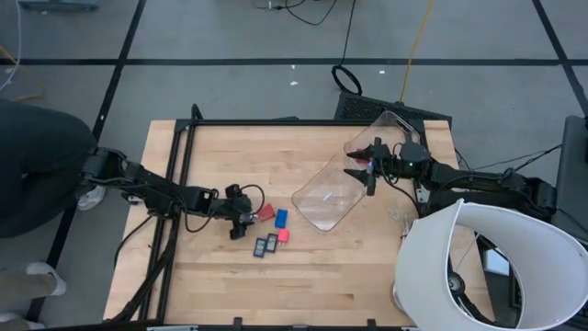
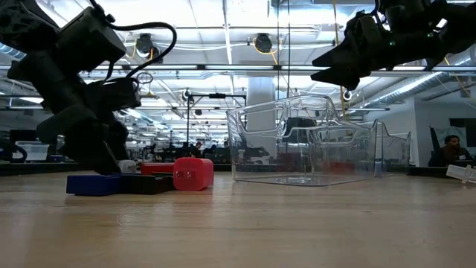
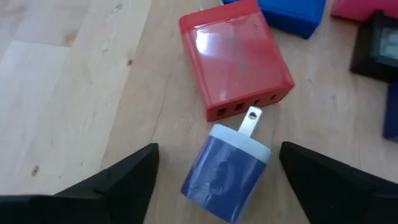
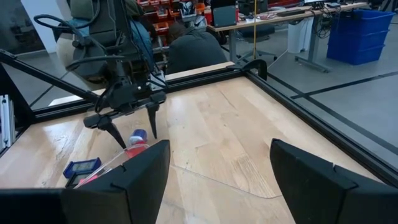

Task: Pick & Place Office items
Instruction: Put the purple charger adapter into the right transparent bin

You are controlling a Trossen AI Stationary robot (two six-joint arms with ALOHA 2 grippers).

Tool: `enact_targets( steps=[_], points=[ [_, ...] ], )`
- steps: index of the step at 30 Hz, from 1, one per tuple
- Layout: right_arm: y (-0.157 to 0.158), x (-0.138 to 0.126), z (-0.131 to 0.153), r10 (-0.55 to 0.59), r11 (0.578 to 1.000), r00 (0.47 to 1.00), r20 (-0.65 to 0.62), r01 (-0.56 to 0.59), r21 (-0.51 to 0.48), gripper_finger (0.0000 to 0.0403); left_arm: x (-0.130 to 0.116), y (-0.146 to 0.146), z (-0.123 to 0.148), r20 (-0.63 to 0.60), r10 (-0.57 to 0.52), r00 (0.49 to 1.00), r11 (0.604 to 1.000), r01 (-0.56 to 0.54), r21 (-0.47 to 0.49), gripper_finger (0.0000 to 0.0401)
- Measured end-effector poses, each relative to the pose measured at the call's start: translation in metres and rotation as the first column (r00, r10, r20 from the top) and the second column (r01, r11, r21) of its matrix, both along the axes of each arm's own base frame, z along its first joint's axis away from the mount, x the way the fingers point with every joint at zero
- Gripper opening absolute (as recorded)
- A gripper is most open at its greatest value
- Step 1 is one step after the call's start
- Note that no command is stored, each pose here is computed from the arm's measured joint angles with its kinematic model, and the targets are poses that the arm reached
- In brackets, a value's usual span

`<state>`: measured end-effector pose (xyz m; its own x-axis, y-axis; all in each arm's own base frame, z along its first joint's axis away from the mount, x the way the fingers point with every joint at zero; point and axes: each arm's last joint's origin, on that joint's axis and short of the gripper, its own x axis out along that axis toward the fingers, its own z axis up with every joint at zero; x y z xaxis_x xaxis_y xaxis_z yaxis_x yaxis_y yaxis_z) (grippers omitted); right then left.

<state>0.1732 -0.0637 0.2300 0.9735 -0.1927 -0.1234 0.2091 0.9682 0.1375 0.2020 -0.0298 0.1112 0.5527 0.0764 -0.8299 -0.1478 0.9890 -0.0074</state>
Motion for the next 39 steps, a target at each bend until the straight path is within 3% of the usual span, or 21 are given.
enact_targets(
  steps=[8,15,31,36,39],
  points=[
    [0.0,0.0,0.0,0.0,1.0,1.0,-0.001,0.0,0.0,0.0265,-0.002,-0.002,-0.001,-0.041,-0.049,0.998,0.998,0.047,-0.043,0.0214],
    [0.0,0.0,0.0,0.0,1.0,1.0,-0.001,0.0,0.0,0.0265,-0.004,-0.002,-0.002,-0.054,-0.046,0.997,0.998,0.043,-0.051,0.0158],
    [0.0,0.0,0.0,0.0,1.0,1.0,-0.002,0.0,0.0,0.0265,-0.004,-0.001,0.012,0.052,-0.099,0.994,0.995,0.099,0.008,0.0134],
    [0.003,0.007,-0.002,0.028,1.0,1.0,0.007,-0.028,-0.011,0.0265,-0.002,0.002,0.04,0.242,-0.059,0.968,0.996,0.041,0.079,0.0134],
    [0.005,0.016,-0.004,0.056,0.998,0.998,0.025,-0.055,-0.027,0.0265,0.002,0.004,0.06,0.41,-0.04,0.911,0.99,-0.018,0.137,0.0135]
  ],
)
